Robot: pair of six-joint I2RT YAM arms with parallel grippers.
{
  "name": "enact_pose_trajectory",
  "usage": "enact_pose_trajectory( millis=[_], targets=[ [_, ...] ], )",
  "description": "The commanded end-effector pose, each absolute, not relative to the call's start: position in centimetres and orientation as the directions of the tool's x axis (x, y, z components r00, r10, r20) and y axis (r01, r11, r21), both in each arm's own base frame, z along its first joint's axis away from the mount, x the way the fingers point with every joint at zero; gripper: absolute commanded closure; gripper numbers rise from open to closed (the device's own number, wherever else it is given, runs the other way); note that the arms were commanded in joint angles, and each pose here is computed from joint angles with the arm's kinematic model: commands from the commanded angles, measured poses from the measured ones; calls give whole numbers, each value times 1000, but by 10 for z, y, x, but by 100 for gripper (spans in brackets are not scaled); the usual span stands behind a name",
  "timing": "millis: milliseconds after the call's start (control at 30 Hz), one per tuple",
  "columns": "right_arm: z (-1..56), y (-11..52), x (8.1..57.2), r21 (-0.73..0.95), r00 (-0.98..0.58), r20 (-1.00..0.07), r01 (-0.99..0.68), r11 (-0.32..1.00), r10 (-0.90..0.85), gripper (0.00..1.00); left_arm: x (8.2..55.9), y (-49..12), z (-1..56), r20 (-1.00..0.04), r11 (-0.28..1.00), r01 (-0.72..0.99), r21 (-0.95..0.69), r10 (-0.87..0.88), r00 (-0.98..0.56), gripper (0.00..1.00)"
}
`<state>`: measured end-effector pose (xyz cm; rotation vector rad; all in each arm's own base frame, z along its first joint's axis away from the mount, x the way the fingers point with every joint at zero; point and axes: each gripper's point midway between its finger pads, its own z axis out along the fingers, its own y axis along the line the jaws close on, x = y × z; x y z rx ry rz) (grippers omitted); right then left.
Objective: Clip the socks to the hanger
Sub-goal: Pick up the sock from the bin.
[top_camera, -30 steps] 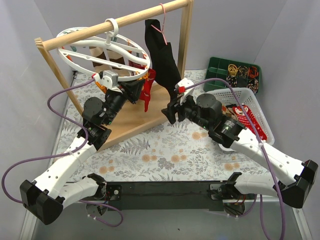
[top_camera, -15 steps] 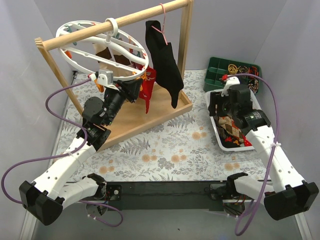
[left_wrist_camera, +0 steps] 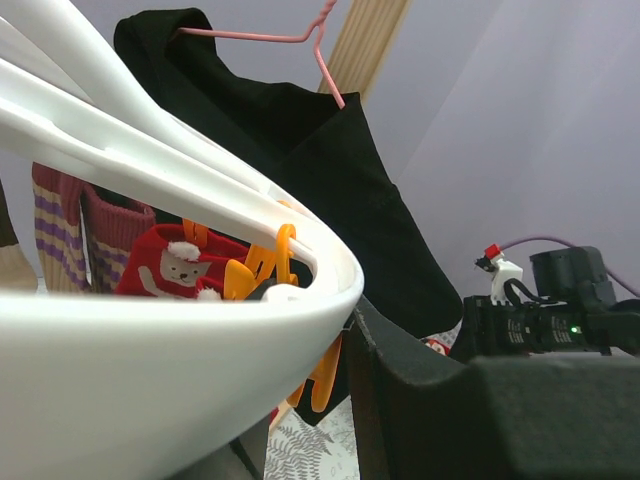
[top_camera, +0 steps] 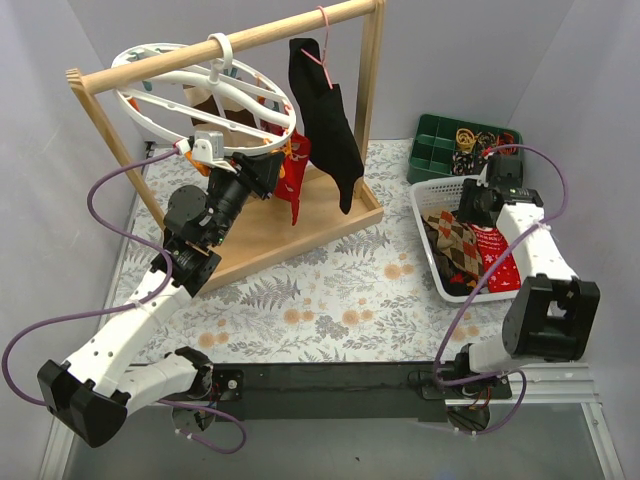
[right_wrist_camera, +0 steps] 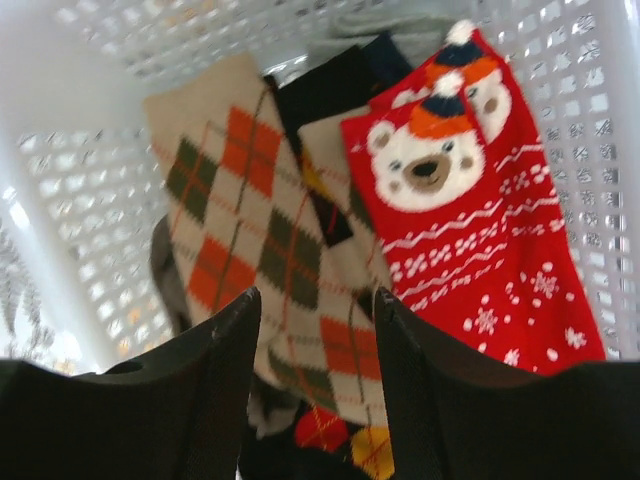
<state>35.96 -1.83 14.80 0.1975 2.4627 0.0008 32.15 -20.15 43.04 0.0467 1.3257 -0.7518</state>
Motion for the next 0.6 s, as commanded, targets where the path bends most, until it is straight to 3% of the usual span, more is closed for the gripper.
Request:
enact_pose_trajectory(
  millis=[0, 567],
  targets=[
    [159, -45, 402, 31, -718, -679, 184, 982, 156, 48, 329, -200, 418, -895, 786, 476, -394, -446, -5, 100],
    [89, -65, 441, 11, -788, -590, 210, 978, 176, 48, 323, -206, 419, -890, 757, 513, -405, -456, -29, 100]
  ],
)
